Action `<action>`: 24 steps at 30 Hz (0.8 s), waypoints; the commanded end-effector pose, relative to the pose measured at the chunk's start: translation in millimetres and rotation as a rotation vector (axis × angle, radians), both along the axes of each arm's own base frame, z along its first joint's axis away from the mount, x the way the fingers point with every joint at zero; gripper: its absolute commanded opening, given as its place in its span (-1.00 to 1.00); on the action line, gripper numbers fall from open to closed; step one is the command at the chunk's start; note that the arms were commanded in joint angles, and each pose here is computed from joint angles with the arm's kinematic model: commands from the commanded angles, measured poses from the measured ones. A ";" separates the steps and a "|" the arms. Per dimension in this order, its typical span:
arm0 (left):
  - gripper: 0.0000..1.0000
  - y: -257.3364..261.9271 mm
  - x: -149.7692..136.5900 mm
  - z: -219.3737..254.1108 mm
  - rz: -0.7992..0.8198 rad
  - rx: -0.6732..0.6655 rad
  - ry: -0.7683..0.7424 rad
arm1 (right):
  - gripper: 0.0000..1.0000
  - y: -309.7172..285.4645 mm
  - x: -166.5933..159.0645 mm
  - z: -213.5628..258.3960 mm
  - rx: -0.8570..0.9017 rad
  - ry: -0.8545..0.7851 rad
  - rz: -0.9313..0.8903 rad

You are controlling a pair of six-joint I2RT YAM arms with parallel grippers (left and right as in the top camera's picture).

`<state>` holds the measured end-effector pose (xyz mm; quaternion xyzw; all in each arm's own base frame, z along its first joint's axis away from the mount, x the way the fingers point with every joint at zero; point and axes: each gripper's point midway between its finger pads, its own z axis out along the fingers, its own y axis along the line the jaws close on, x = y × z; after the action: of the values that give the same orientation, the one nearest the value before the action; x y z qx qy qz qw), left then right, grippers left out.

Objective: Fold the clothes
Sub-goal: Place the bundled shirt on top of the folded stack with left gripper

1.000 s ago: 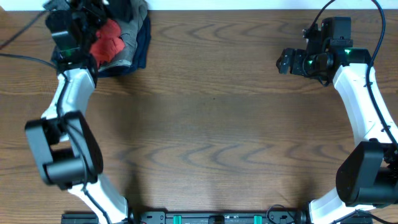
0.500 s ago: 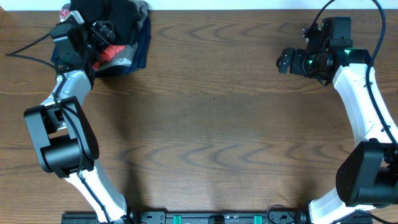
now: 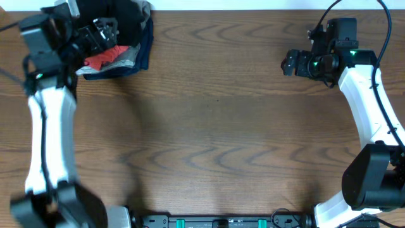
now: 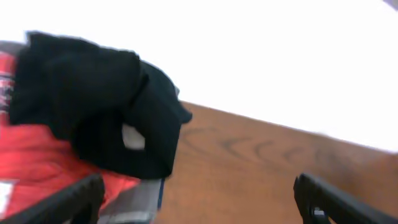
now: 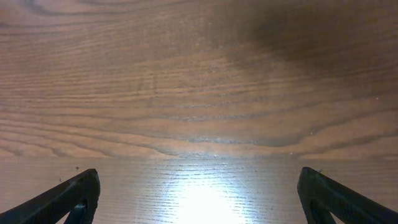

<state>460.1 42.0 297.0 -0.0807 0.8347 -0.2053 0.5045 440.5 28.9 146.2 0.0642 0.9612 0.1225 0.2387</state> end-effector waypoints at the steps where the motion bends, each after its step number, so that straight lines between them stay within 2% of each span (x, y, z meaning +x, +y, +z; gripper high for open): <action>1: 0.96 9.7 -21.2 24.2 0.047 0.125 -0.029 | 0.98 8.7 -1.3 -2.9 -0.008 0.002 0.032; 7: 0.96 4.5 -39.5 45.8 0.049 0.134 -0.064 | 0.98 13.7 -4.2 -4.3 -0.007 0.014 0.041; 24: 0.95 4.6 -39.0 44.8 0.049 0.133 -0.061 | 0.99 13.1 -12.3 -8.4 -0.007 0.052 0.040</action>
<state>420.6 43.6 336.4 -0.0669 0.8303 -0.1513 0.5322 432.2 39.4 142.1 0.0550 0.9659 0.1244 0.2202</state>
